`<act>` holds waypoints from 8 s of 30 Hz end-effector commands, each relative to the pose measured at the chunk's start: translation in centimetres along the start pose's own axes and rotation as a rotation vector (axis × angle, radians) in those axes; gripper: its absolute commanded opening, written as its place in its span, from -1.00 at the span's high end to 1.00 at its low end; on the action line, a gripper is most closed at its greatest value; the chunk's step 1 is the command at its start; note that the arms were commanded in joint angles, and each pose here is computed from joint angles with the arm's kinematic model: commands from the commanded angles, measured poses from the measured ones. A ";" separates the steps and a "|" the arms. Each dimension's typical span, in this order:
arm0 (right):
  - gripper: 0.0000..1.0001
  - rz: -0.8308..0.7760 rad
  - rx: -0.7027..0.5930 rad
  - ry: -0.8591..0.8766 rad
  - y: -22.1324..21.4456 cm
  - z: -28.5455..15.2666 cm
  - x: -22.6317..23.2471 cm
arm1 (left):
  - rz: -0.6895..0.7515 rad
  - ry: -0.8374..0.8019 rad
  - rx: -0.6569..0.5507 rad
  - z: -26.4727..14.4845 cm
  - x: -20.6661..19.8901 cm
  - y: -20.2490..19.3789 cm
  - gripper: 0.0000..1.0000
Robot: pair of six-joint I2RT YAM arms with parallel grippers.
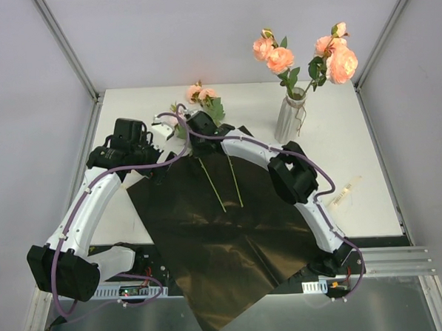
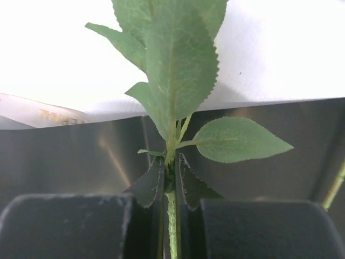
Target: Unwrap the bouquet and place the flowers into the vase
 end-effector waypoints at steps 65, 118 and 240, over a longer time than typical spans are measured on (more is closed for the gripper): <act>-0.05 -0.030 -1.164 -0.239 16.7 -34.5 -21.8 | 0.008 0.014 -0.029 -0.4 0.6 1.1 -0.98; -0.26 -0.102 0.020 -0.130 3.2 -2.4 -9.5 | 0.018 0.001 -0.030 -0.6 0.1 0.2 -0.98; -0.93 0.055 -0.872 -0.337 5.3 -34.2 -14.9 | -0.022 0.018 -0.080 -2.1 0.2 1.3 -0.98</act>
Point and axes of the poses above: each gripper's point midway between its finger pads, its own z axis out along the fingers, its own x axis along the line the jaws close on, y = z × x, the point moved 8 cm from there along -z, back along the fingers
